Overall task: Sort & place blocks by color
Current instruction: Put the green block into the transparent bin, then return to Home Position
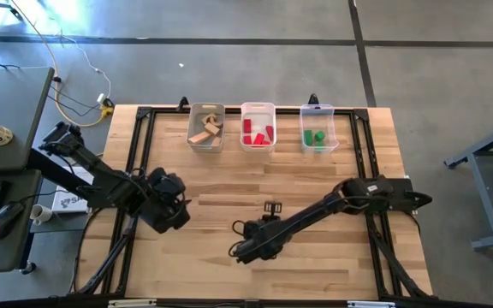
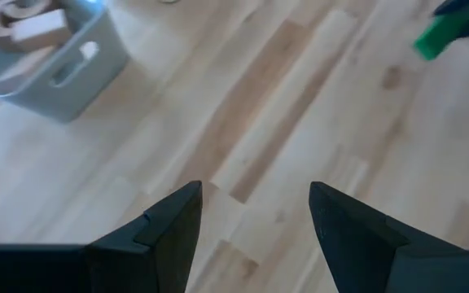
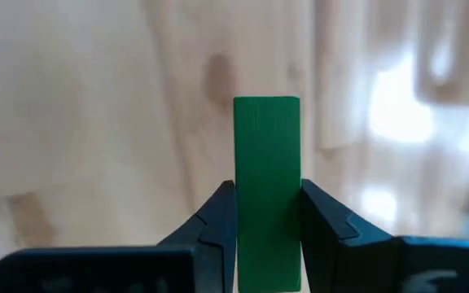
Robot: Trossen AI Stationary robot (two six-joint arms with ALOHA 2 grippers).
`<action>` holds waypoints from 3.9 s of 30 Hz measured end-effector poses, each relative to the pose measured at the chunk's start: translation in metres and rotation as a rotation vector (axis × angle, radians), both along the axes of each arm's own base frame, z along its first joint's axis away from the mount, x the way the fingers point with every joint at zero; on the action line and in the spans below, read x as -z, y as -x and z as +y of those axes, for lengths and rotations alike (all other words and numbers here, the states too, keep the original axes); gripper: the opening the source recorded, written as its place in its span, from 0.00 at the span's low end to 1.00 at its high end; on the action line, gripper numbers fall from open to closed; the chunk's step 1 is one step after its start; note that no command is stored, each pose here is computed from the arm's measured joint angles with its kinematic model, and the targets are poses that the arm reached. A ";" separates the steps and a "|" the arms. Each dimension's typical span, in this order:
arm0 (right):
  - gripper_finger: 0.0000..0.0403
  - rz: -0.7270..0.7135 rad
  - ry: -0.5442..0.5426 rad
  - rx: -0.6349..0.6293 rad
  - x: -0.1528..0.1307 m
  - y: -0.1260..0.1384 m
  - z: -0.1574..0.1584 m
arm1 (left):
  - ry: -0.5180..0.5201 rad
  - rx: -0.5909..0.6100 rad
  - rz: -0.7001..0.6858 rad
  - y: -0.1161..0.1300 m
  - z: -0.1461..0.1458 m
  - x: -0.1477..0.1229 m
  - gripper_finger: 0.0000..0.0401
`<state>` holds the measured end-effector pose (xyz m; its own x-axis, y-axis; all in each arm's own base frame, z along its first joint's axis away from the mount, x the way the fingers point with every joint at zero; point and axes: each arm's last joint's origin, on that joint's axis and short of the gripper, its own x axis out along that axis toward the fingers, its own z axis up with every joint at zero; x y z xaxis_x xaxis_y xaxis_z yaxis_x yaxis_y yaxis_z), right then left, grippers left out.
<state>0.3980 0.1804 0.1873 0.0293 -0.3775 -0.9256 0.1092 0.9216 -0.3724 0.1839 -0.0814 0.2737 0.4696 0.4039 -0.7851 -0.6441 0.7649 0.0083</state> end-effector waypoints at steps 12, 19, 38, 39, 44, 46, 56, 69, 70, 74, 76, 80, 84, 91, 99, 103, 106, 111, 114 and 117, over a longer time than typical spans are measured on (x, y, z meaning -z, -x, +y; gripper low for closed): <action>0.18 -0.013 0.227 0.067 -0.027 0.005 -0.037 | -0.195 -0.047 0.052 -0.009 0.032 -0.002 0.53; 0.18 -0.035 0.275 0.080 -0.049 -0.001 -0.078 | -0.266 -0.078 0.113 -0.014 0.054 -0.003 0.53; 0.18 0.045 0.339 0.400 -0.060 0.086 -0.189 | -0.294 -0.156 0.252 -0.015 0.100 -0.002 0.53; 0.18 0.020 0.332 0.437 -0.061 0.096 -0.194 | -0.293 -0.161 0.253 -0.015 0.102 -0.002 0.53; 0.18 -0.154 0.311 0.588 -0.068 0.137 -0.219 | -0.286 -0.210 0.236 -0.016 0.113 -0.003 0.53; 0.18 -0.224 0.300 0.631 -0.069 0.150 -0.227 | -0.285 -0.225 0.226 -0.017 0.117 -0.003 0.53; 0.18 -0.491 0.262 0.785 -0.051 0.189 -0.274 | -0.258 -0.255 0.182 -0.022 0.135 -0.006 0.53; 0.18 -0.691 0.129 0.954 -0.007 0.212 -0.328 | -0.115 -0.193 0.016 -0.033 0.154 -0.011 0.53; 0.18 -0.706 0.113 0.961 -0.005 0.213 -0.330 | -0.105 -0.174 -0.009 -0.035 0.155 -0.012 0.53; 0.18 -0.747 0.079 0.981 -0.003 0.216 -0.335 | -0.066 -0.082 -0.126 -0.045 0.155 -0.018 0.53; 0.18 -0.749 0.085 0.991 -0.003 0.218 -0.337 | -0.067 -0.049 -0.178 -0.049 0.155 -0.022 0.53; 0.18 -0.752 0.077 1.003 -0.003 0.220 -0.340 | -0.091 0.022 -0.276 -0.057 0.156 -0.030 0.53; 0.18 -0.754 0.062 1.002 -0.003 0.220 -0.340 | -0.084 0.046 -0.352 -0.061 0.156 -0.035 0.53; 0.22 -0.763 0.054 1.018 -0.003 0.220 -0.340 | -0.069 0.058 -0.368 -0.062 0.153 -0.036 0.53; 0.39 -0.766 0.030 1.012 -0.002 0.219 -0.340 | -0.081 0.058 -0.410 -0.054 0.151 -0.046 0.53; 0.48 -0.766 0.041 1.017 -0.003 0.220 -0.340 | -0.081 0.055 -0.448 -0.046 0.148 -0.054 0.53; 0.52 -0.783 0.030 1.011 -0.007 0.217 -0.341 | -0.076 0.060 -0.471 -0.036 0.145 -0.061 0.53; 0.53 -0.834 0.006 0.987 -0.022 0.210 -0.345 | -0.102 0.062 -0.487 -0.021 0.135 -0.070 0.53; 0.52 -0.858 -0.001 0.963 -0.031 0.204 -0.344 | -0.142 0.087 -0.488 -0.014 0.126 -0.075 0.53; 0.51 -0.881 -0.006 0.897 -0.042 0.194 -0.339 | -0.173 0.086 -0.470 -0.010 0.117 -0.076 0.53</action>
